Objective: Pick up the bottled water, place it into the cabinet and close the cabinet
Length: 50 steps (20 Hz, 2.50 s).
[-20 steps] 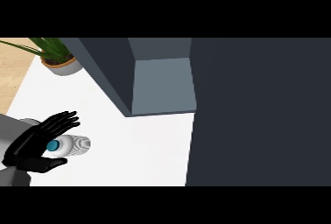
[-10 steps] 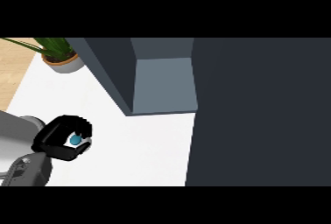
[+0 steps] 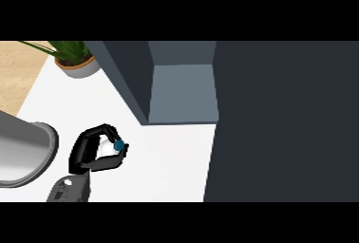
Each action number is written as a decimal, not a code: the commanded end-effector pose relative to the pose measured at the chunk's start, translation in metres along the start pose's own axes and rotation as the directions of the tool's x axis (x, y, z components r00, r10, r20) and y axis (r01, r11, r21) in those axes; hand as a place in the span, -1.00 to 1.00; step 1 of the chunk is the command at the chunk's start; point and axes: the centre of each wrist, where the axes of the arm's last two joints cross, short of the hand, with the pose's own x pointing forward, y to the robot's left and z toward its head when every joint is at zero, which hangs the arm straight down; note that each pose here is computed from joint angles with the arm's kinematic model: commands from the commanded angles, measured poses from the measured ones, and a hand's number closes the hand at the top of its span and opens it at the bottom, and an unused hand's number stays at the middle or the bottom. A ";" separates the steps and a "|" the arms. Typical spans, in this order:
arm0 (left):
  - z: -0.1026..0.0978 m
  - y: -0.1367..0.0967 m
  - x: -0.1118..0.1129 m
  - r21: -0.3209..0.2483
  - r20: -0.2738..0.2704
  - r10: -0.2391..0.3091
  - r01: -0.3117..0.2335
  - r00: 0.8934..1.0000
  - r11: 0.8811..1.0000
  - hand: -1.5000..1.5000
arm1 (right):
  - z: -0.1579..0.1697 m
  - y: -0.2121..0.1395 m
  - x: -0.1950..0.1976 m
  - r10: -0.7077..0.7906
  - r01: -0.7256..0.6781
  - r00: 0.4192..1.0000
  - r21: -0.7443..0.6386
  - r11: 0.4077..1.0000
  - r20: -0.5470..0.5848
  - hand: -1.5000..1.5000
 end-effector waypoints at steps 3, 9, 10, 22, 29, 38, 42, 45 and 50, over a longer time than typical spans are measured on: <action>0.006 -0.060 -0.006 0.106 0.031 0.079 -0.082 0.996 0.991 1.00 | 0.020 0.009 0.020 0.021 -0.020 1.000 -0.016 1.000 0.014 -1.00; -0.027 -0.097 0.028 0.067 0.055 0.178 -0.182 0.982 0.981 1.00 | 0.019 0.003 0.020 0.035 -0.034 0.999 -0.041 0.999 0.011 -1.00; -0.048 -0.096 0.034 0.070 0.057 0.198 -0.201 0.979 0.977 1.00 | 0.017 0.009 0.010 0.029 -0.028 0.999 -0.033 0.999 0.027 -1.00; -0.072 -0.162 0.086 0.087 0.062 0.239 -0.244 0.969 0.966 1.00 | 0.025 -0.003 0.024 0.043 -0.042 0.999 -0.041 0.998 0.022 -1.00; -0.119 -0.179 0.099 0.111 0.028 0.143 -0.145 0.989 0.983 1.00 | 0.018 0.000 0.019 0.040 -0.039 0.999 -0.036 0.999 0.022 -1.00; -0.151 -0.178 0.101 0.198 -0.067 0.149 -0.134 0.987 0.971 1.00 | 0.033 -0.013 0.011 0.021 -0.021 1.000 -0.036 0.999 0.015 -1.00; -0.152 -0.173 0.081 0.256 -0.087 0.106 -0.081 0.991 0.963 1.00 | 0.034 -0.011 0.019 0.007 -0.006 1.000 -0.045 0.999 0.008 -1.00; -0.166 -0.170 0.083 0.279 -0.101 0.058 -0.027 0.993 0.960 1.00 | 0.036 -0.007 0.009 0.021 -0.021 1.000 -0.042 0.999 0.003 -1.00; -0.165 -0.161 0.067 0.318 -0.114 0.009 0.028 0.993 0.948 1.00 | 0.042 -0.018 0.011 0.013 -0.013 1.000 -0.026 1.000 0.011 -1.00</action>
